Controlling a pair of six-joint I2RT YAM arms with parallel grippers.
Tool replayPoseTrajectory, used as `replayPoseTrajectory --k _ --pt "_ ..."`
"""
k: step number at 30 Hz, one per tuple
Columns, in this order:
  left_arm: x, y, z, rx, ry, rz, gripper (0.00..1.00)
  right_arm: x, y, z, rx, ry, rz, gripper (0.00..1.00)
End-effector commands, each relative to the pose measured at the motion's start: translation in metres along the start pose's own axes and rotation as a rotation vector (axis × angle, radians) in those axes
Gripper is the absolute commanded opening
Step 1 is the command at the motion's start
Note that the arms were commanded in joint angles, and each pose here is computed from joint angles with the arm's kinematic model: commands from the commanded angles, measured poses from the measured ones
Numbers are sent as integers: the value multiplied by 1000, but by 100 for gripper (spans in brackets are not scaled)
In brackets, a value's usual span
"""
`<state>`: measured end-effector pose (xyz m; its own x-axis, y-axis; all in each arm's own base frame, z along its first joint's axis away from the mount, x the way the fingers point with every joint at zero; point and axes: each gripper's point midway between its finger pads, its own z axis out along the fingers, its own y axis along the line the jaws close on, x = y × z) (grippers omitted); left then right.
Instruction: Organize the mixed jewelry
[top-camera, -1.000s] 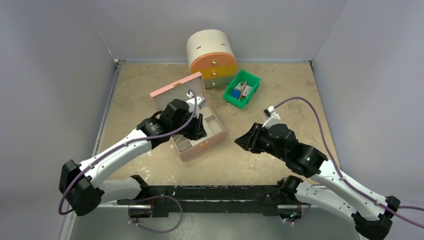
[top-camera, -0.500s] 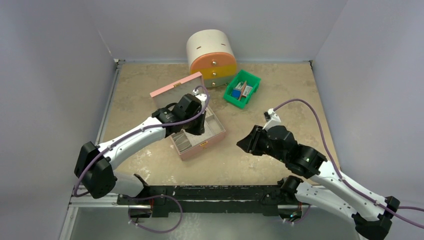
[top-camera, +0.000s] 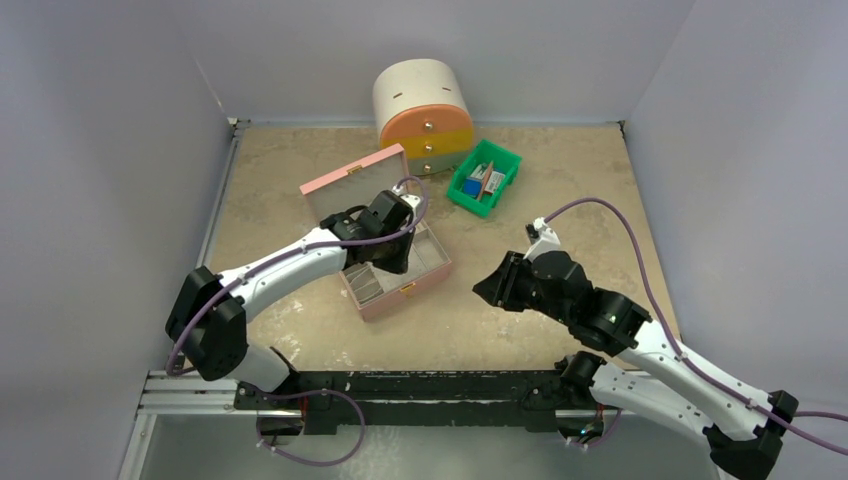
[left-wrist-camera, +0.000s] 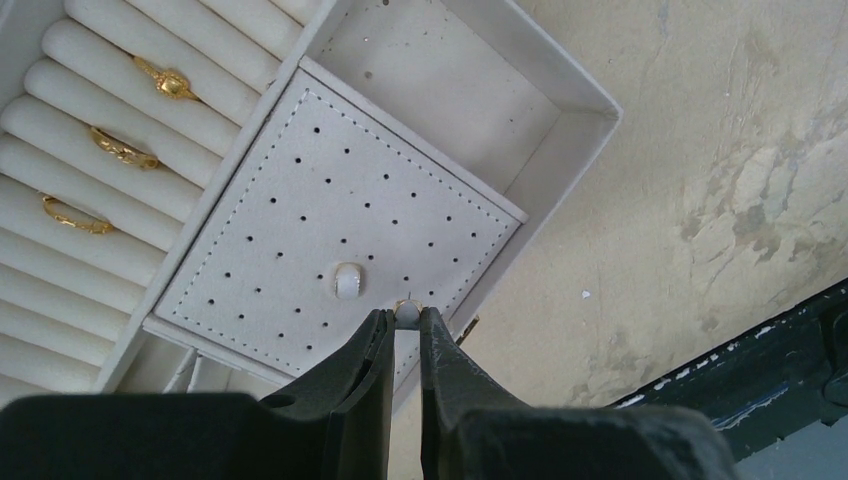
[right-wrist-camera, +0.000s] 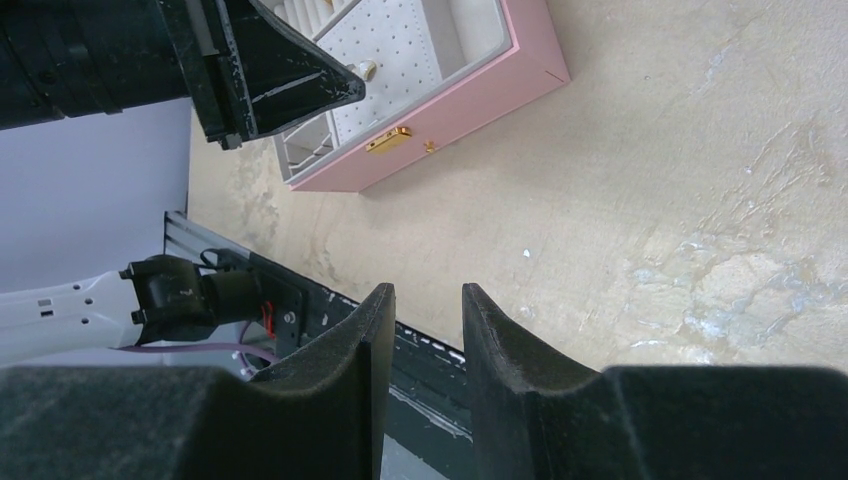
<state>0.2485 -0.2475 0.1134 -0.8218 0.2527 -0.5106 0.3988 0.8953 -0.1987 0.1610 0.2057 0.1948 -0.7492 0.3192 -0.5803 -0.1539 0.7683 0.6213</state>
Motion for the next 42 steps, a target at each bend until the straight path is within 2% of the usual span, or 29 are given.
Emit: replayPoseTrajectory --k 1,25,42 --pt "-24 -6 -2 3 -57 17 0 -4 -1 0 2 -26 -4 34" --pt "-20 11 12 -97 -24 16 0 -1 -4 -1 2 -21 3 34" --pt "-17 12 11 -101 -15 19 0 2 -4 1 1 -11 11 34"
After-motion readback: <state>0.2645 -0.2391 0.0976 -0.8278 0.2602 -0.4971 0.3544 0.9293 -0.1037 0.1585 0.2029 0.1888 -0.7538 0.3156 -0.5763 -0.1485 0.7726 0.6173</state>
